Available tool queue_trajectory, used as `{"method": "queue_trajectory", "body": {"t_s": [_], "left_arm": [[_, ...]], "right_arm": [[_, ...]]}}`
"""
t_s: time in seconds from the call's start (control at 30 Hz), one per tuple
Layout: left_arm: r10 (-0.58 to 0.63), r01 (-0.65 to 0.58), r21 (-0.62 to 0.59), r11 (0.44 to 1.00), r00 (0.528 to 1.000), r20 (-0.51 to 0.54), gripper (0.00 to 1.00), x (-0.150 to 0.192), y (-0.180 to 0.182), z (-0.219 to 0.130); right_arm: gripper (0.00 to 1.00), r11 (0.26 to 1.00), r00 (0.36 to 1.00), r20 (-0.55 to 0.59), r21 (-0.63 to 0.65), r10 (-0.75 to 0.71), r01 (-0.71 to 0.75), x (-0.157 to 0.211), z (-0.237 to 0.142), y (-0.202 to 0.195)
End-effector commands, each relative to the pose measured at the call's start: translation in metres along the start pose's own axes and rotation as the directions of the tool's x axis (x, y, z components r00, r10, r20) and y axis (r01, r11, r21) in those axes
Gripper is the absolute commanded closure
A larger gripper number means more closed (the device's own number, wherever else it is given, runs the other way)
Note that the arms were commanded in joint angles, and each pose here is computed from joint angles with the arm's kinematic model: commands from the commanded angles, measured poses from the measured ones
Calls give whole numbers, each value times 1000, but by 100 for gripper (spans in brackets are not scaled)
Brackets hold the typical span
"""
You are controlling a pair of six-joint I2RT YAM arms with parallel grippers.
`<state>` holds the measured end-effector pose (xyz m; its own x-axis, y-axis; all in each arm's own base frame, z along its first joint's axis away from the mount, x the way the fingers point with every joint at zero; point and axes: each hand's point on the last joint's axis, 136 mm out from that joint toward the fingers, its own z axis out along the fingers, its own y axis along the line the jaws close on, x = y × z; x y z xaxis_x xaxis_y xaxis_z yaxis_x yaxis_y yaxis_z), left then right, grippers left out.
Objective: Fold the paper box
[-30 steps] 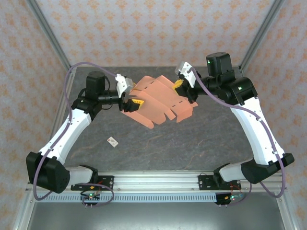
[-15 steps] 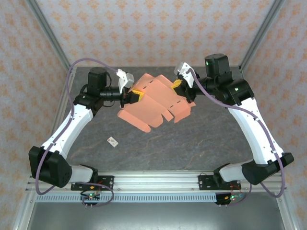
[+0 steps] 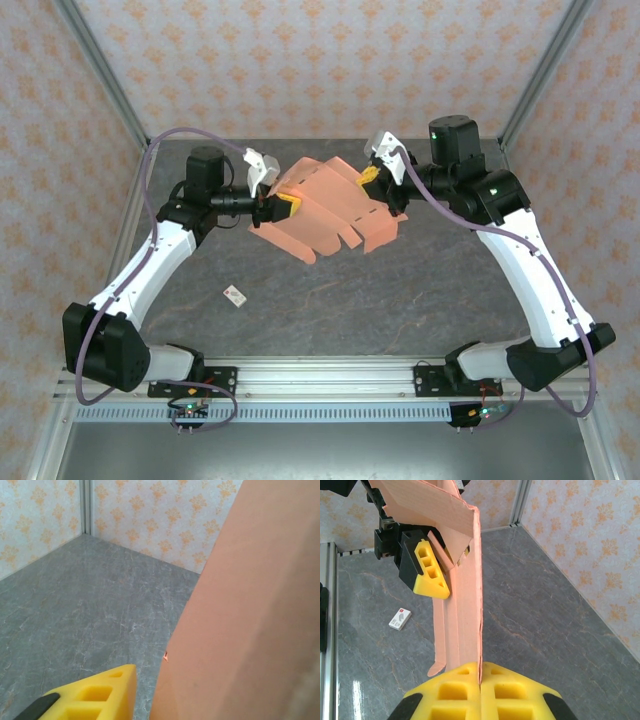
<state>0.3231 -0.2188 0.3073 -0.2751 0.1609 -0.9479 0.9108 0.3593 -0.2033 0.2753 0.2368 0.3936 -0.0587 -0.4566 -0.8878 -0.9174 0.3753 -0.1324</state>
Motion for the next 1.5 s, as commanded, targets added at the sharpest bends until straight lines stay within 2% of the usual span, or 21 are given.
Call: {"method": "queue_trajectory", "body": {"t_s": [0.0,0.2,0.3,0.47,0.7,1.1,1.33,1.47], "left_arm": [[24,-25,42,999,1000,16,74,-8,-7,-2],[-20,20,6,1000,999,39,83,-11,0,-5],[-96,97,-17,995,993,69,89,-20,8,-4],[-229,237,-49,970,964,138,93,-36,22,-4],[-236,246,-62,967,963,133,100,-37,18,-7],[-398,423,-101,900,895,202,100,-49,36,-8],[-431,460,-122,880,879,204,100,-44,40,-6],[-437,465,-124,877,877,198,100,-41,39,-5]], "right_arm": [[100,999,997,72,25,-38,36,-20,-14,2],[100,998,996,77,38,-43,40,-21,-15,0],[100,998,994,93,33,-58,55,-22,-14,2],[100,998,991,120,28,-58,55,-21,-9,1],[100,996,994,100,85,-44,36,-22,1,-13],[100,988,987,-43,8,-155,155,10,39,24],[100,988,982,-112,11,-151,153,26,59,25],[100,988,982,-130,55,-138,146,28,63,16]]}}
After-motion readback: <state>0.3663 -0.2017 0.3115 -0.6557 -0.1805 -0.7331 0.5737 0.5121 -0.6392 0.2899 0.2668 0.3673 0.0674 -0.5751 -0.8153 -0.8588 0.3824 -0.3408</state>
